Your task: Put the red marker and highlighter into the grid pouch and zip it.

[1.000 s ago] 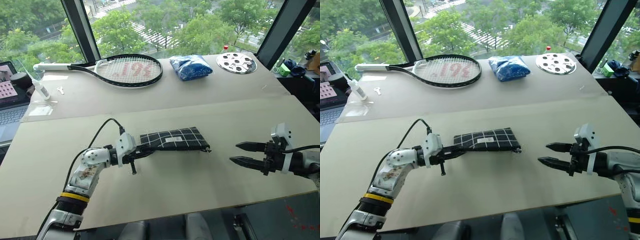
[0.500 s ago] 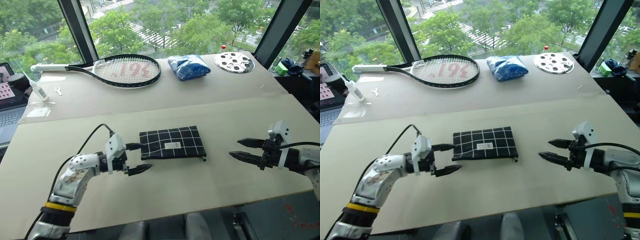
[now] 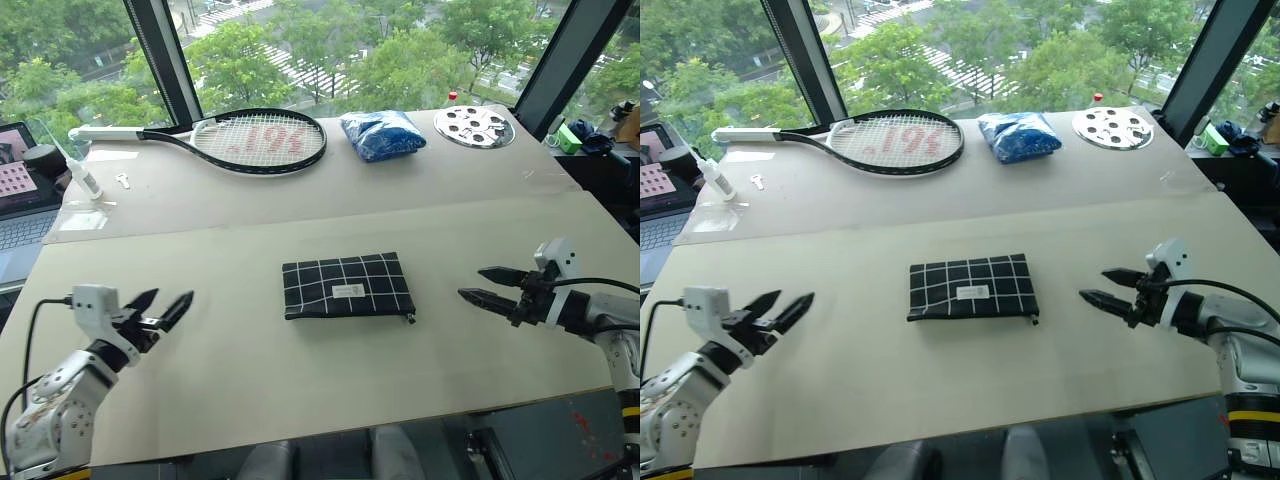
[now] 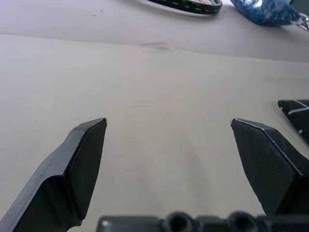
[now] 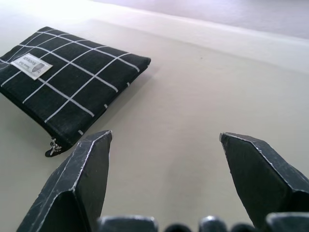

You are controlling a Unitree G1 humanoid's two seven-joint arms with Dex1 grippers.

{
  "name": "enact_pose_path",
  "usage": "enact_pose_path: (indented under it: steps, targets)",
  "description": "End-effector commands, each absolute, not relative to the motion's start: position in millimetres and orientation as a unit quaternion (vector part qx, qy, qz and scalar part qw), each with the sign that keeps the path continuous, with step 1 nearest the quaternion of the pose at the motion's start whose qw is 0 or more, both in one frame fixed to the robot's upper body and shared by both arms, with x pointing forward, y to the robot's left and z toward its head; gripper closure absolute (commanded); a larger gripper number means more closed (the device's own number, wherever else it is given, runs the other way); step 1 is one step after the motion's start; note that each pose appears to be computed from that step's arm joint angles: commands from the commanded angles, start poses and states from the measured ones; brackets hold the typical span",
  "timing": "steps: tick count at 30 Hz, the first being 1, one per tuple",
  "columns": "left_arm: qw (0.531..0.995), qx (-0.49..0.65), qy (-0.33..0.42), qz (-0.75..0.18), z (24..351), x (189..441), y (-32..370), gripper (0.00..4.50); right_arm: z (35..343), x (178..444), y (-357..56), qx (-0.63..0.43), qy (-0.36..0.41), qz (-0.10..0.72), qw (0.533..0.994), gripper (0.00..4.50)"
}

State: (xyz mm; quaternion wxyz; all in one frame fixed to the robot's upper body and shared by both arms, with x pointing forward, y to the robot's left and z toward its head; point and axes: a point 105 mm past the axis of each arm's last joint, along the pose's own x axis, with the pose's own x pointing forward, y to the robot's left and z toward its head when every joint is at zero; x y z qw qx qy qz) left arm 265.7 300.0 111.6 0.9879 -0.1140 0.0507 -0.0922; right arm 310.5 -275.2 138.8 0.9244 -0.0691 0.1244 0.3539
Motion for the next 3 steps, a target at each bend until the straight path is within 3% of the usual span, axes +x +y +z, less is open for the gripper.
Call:
enact_pose_path:
  steps: [1,3]
  targets:
    - [0.990,-0.100,0.032,-0.096,129.6,261.9,301.5,0.04,155.8,311.6,-286.1,-0.084,0.102,0.341,0.931,0.54]
    - [0.990,-0.092,0.037,-0.102,128.6,259.2,301.5,0.04,153.7,311.9,-285.8,-0.086,0.108,0.342,0.930,0.54]
